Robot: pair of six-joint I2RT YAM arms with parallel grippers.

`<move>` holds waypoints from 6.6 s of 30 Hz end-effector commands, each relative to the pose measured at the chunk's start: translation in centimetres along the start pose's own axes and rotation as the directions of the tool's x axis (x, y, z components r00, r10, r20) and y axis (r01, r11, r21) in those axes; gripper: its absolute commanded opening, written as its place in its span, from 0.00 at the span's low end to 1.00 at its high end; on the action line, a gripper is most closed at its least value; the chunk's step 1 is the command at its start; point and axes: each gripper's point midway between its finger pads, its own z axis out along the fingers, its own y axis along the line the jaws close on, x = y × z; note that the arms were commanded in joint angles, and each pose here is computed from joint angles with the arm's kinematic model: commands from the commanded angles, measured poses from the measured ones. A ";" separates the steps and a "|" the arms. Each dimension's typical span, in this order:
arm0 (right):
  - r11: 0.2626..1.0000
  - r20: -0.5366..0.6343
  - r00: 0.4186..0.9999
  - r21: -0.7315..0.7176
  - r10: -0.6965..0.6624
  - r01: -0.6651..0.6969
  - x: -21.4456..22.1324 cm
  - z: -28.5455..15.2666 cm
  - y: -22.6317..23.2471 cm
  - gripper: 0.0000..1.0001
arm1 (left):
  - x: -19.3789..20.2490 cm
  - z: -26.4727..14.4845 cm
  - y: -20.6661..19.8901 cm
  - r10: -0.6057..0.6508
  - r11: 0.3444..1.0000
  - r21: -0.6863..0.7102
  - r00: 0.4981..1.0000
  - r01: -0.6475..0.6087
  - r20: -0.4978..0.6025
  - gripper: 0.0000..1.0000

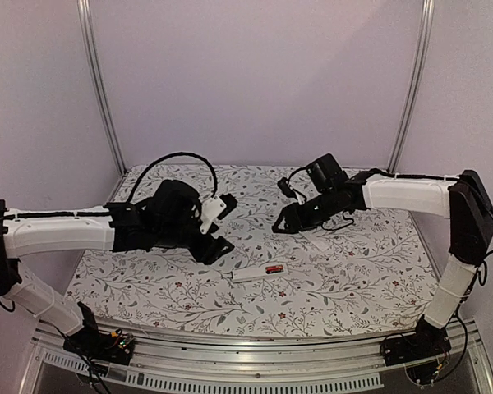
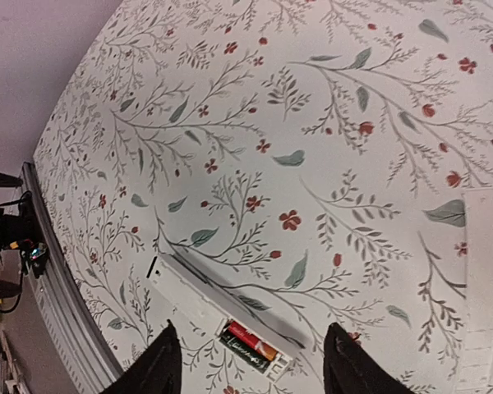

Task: Load the batteries into the remote control
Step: Move the right arm with the battery cover to the center of the board, then pick up the battery cover at the center of the board, then pass from the right arm to the left, then pass from the left arm to the right

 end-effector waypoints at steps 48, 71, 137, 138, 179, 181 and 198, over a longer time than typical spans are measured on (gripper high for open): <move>0.848 -0.351 0.936 0.506 0.036 0.157 7.7 2.4 -15.0 0.28 | 1.7 -7.5 3.3 -0.153 0.981 -0.090 0.971 0.171 0.184 1.00; 0.847 -0.219 0.976 0.517 -0.012 0.126 2.3 0.1 -12.5 0.20 | 1.7 -7.0 3.2 -0.142 0.984 -0.081 0.975 0.157 0.169 1.00; 0.914 0.388 0.898 0.403 -0.207 0.037 -11.3 -9.3 4.0 0.00 | -11.2 -1.3 -0.5 -0.428 0.897 0.303 0.803 0.322 0.416 0.98; 0.919 0.411 0.886 0.391 -0.213 0.039 -11.6 -9.7 5.0 0.00 | -11.7 -0.7 -0.9 -0.431 0.894 0.317 0.803 0.318 0.411 0.99; 0.957 0.548 0.785 0.182 -0.290 0.226 -11.9 -13.3 14.5 0.06 | -15.4 1.8 -2.8 -0.452 0.870 0.408 0.780 0.278 0.433 0.00; 0.938 0.560 0.754 0.172 -0.345 0.301 -11.6 -14.6 15.5 0.24 | -15.6 0.5 -3.0 -0.424 0.881 0.408 0.783 0.239 0.456 0.00; 0.588 0.649 0.480 -0.061 -0.591 0.806 -5.1 -20.8 23.4 0.61 | -16.2 -10.4 -10.8 -0.120 0.831 0.479 0.750 -0.283 0.651 0.00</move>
